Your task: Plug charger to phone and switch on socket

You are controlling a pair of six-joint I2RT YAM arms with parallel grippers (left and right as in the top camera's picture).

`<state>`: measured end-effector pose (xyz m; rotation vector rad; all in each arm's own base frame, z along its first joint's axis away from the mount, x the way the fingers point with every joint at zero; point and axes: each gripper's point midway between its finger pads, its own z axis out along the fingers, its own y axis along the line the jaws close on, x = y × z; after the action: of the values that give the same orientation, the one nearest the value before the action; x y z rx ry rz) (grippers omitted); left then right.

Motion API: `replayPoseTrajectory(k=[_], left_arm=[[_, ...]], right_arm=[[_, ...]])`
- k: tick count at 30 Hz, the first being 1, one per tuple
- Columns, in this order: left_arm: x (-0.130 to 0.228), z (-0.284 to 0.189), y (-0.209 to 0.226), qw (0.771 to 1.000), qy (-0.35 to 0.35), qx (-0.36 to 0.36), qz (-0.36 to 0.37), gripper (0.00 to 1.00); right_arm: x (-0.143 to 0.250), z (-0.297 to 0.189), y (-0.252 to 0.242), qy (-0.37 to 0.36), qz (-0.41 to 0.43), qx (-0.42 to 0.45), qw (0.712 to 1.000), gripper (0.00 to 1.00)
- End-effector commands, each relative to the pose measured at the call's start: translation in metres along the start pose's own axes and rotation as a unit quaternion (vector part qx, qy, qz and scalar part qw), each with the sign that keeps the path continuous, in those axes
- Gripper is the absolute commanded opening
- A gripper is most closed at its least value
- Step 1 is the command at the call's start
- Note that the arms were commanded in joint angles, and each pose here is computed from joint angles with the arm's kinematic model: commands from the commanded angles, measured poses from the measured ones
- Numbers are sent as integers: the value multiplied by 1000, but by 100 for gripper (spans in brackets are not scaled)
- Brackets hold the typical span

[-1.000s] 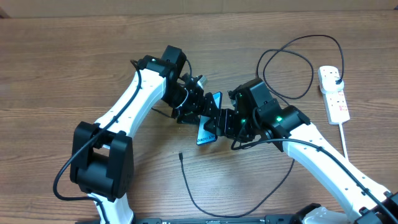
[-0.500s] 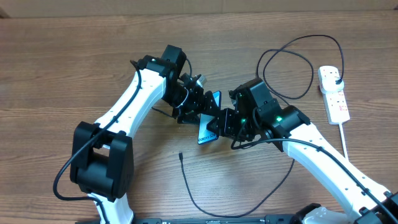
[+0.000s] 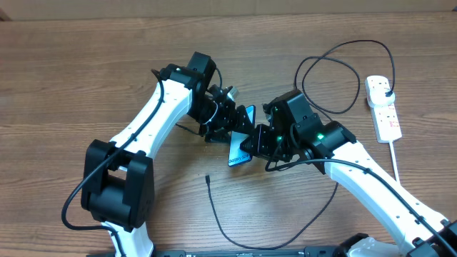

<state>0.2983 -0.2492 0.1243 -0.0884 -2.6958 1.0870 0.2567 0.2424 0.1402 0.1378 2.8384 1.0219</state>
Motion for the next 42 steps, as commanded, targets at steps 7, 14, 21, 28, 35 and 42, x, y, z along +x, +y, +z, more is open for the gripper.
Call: replayPoseTrajectory(k=[7, 14, 21, 28, 35, 42], left_arm=[[0, -7, -17, 1000, -10, 19, 19, 76], [-1, -9, -19, 999, -11, 28, 40, 77], [-3, -26, -47, 982, -16, 137, 132, 77], [-12, -51, -64, 958, -44, 219, 183, 77], [-3, -83, -93, 903, -58, 338, 258, 76], [-1, -91, -97, 890, -61, 362, 270, 70]], right_arm=[[0, 2, -2, 0, 1, 3, 1000, 4], [-6, -1, -4, -7, 8, 0, 1000, 4], [-13, -12, 13, 7, 9, -71, 997, 4], [-20, -22, 36, 10, -16, -141, 990, 4], [-23, -29, 56, 9, -48, -188, 981, 4], [-25, -35, 70, 5, -74, -221, 973, 4]])
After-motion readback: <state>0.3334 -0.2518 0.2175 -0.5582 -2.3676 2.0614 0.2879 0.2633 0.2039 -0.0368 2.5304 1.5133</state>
